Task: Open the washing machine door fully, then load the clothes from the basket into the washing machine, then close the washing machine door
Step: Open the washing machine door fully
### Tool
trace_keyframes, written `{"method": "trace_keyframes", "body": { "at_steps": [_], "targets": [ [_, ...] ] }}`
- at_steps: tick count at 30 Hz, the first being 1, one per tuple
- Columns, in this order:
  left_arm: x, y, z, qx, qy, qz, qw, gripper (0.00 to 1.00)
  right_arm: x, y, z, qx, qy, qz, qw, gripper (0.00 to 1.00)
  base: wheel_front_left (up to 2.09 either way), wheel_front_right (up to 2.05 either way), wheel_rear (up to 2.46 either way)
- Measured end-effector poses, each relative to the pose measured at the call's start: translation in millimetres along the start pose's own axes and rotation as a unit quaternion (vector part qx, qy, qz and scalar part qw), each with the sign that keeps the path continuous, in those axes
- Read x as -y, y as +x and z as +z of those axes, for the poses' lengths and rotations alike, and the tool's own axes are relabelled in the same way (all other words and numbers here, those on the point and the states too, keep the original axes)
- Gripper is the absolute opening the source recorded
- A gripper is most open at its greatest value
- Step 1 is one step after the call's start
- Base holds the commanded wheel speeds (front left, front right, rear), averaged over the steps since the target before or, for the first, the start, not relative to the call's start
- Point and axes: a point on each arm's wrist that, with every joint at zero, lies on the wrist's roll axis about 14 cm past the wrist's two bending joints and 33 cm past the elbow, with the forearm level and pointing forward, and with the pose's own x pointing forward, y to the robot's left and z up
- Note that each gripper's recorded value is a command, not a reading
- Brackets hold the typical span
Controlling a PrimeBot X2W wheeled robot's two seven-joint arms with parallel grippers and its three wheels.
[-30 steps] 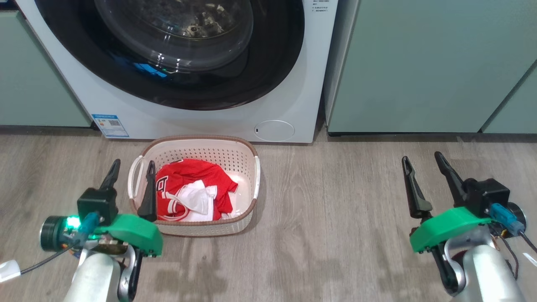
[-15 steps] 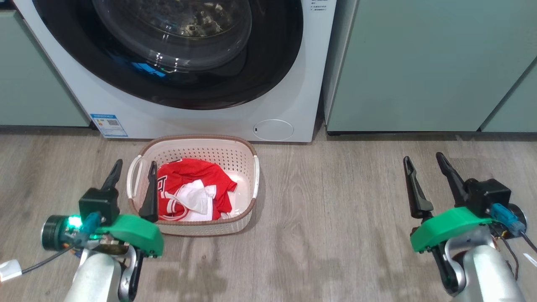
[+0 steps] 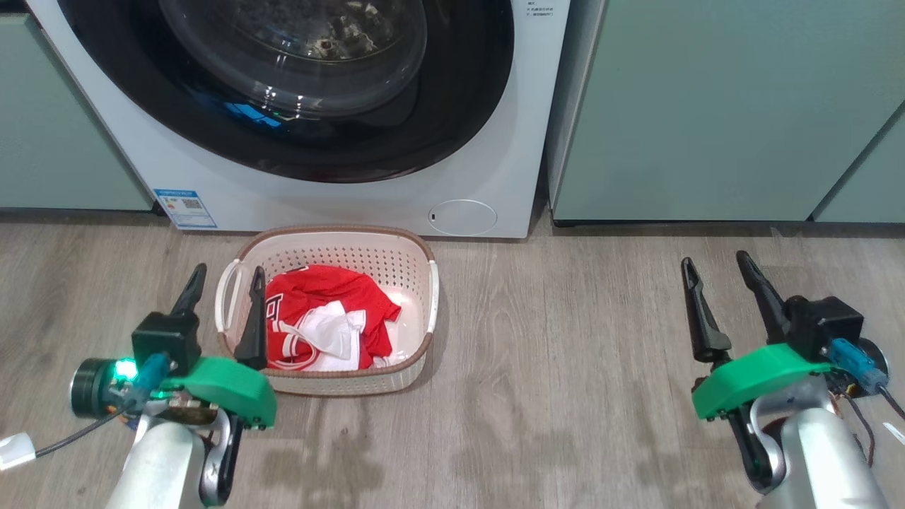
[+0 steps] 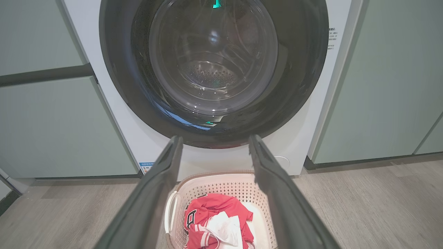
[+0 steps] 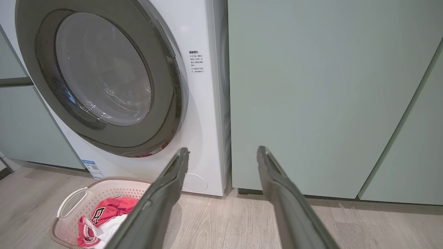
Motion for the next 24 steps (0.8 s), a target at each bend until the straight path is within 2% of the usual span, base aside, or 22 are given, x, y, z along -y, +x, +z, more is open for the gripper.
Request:
{"method": "trace_keyframes", "body": {
  "at_steps": [1,2,11,15,19,22,24],
  "targets": [
    [0,0,0,0.000,0.000,0.000,1.000,1.00,0,0,0,0.000,0.001,0.000,1.000,0.65,0.00,0.00,0.00],
    [0,0,0,0.000,0.000,0.000,1.000,1.00,0,0,0,0.000,0.004,-0.001,1.000,0.00,0.00,0.00,0.00],
    [1,0,-1,-0.001,-0.003,0.000,1.000,1.00,1,1,-3,-0.003,0.015,-0.003,1.000,0.00,0.00,0.00,0.00],
    [0,0,-1,-0.001,-0.003,0.002,1.000,1.00,1,1,-5,-0.004,0.042,-0.006,0.999,0.00,0.00,0.00,0.00],
    [0,2,-4,-0.004,-0.004,0.003,1.000,1.00,6,6,-13,-0.013,0.137,-0.024,0.990,0.00,0.00,0.00,0.00],
    [-1,6,-4,-0.001,-0.013,0.005,1.000,1.00,7,18,-16,-0.016,0.230,-0.033,0.972,0.00,0.00,0.00,0.00],
    [-2,10,-4,0.000,-0.013,0.005,1.000,1.00,6,28,-15,-0.015,0.301,-0.037,0.953,0.00,0.00,0.00,0.00]
  ]
}}
